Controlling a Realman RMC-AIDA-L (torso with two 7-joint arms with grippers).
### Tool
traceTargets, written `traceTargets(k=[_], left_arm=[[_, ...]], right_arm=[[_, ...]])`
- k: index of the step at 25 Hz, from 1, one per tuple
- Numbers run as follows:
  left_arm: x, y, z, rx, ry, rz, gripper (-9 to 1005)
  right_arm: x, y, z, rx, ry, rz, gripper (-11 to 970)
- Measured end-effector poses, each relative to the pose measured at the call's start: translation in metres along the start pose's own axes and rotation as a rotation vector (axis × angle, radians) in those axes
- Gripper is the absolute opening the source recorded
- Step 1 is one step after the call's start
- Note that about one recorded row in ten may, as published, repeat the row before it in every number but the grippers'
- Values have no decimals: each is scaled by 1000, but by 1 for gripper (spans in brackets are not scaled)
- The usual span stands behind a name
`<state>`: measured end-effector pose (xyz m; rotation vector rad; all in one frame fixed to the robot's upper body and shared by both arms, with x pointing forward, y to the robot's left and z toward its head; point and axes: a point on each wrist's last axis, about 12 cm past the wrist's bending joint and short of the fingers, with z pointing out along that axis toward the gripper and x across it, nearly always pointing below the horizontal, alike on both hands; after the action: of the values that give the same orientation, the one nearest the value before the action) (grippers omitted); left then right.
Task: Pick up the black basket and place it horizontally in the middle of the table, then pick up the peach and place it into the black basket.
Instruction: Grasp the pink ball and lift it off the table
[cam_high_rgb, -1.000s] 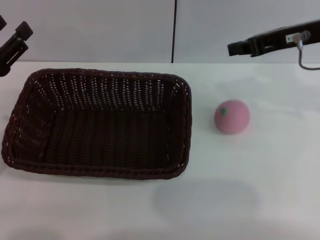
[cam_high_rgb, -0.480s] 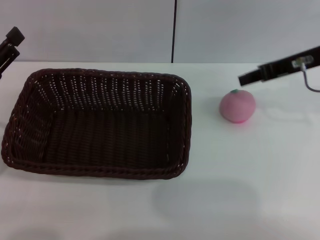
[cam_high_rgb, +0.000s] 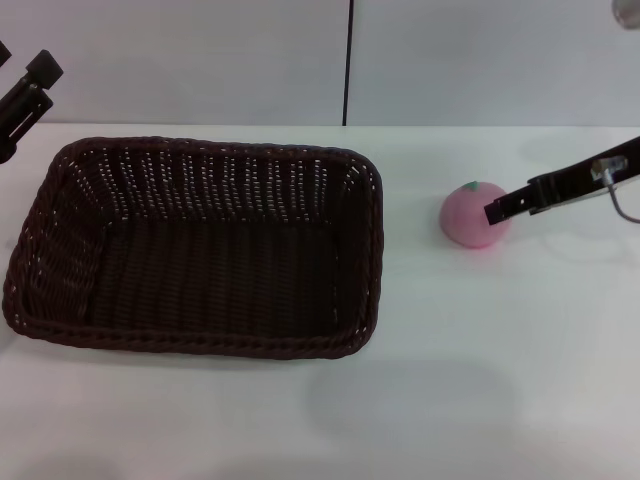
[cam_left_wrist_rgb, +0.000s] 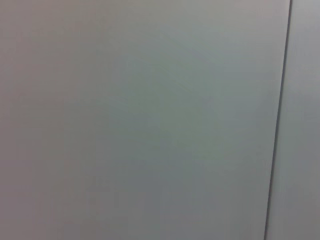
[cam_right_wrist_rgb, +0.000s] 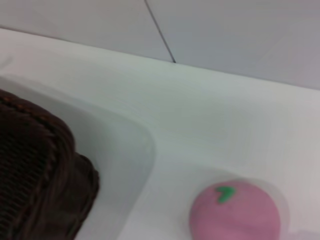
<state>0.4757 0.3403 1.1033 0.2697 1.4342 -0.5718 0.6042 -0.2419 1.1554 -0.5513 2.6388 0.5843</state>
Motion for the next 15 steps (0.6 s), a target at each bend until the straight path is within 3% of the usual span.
traceTargets(k=[9,15], left_arm=[[-2,0,1,2,-4,-1,687],[-1,0,3,4,-4,-3,687]], right_arm=[[3,-14,28,24,-17,31,651],[1,-16,41,41,-46,8,593]])
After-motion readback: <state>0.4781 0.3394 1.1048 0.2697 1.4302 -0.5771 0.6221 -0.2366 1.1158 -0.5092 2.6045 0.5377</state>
